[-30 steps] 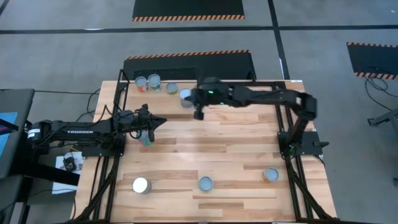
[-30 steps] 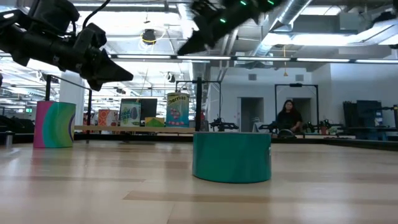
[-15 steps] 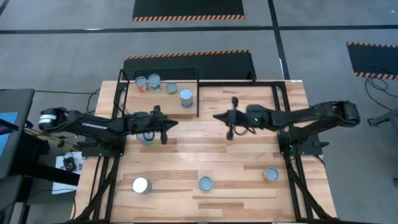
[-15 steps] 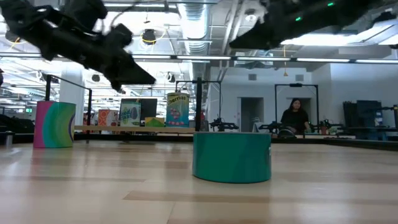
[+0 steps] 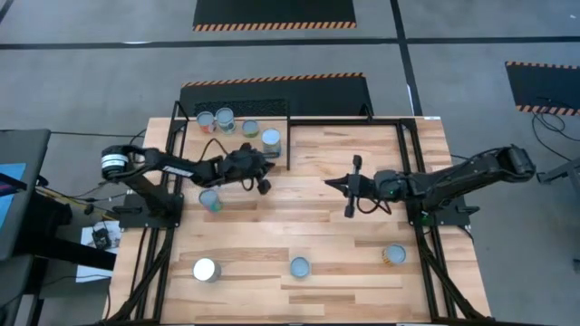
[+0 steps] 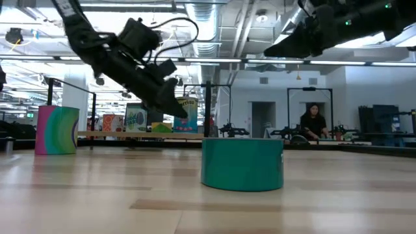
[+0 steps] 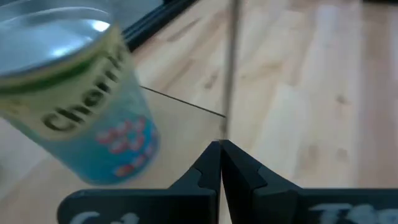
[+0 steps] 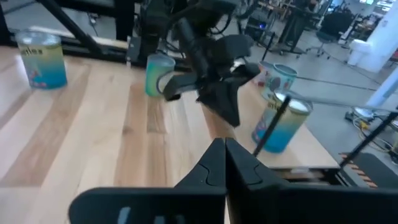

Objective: Pick and place cans onto a shelf
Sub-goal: Put the top canned cherries on the shelf

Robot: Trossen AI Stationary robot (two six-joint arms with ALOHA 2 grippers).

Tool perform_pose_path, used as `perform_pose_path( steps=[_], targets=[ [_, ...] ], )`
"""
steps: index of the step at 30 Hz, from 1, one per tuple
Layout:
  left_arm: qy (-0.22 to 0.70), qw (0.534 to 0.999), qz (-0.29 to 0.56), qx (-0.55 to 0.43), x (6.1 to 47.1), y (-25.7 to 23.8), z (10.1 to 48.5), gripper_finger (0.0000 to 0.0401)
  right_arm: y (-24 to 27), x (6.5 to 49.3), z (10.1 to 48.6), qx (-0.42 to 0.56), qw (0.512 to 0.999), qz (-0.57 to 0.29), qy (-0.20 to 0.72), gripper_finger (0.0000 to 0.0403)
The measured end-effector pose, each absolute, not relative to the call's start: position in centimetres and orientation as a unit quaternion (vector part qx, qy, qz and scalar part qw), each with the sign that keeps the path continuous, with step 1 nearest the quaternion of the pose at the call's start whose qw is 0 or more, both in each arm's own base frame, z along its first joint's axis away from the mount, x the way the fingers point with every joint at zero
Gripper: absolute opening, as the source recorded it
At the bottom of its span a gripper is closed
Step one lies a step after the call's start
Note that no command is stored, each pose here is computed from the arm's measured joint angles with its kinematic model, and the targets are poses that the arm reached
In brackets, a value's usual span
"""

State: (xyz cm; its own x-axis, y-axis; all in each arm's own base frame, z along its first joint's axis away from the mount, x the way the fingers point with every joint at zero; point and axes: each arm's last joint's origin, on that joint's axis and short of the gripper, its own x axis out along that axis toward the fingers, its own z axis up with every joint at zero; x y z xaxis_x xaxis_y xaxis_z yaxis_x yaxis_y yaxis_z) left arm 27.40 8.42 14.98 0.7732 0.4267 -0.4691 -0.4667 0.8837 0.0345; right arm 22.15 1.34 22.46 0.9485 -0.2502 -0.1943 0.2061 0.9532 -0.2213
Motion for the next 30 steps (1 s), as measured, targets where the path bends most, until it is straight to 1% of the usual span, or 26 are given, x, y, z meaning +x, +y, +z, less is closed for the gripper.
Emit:
perform_pose_path(
  steps=[5,11,30],
  targets=[
    [0.239,0.933,0.266,-0.048,27.4,10.9,15.0,0.0002,1.7,22.2,22.4,-0.099,0.982,-0.113,0.11,0.0009],
    [0.225,0.937,0.26,-0.054,27.3,12.6,15.7,0.0002,1.7,22.2,22.3,-0.099,0.982,-0.114,0.112,0.0009],
    [0.204,0.931,0.299,-0.052,26.4,15.1,16.3,0.0002,1.7,22.2,22.3,-0.094,0.983,-0.114,0.111,0.001]
  ],
)
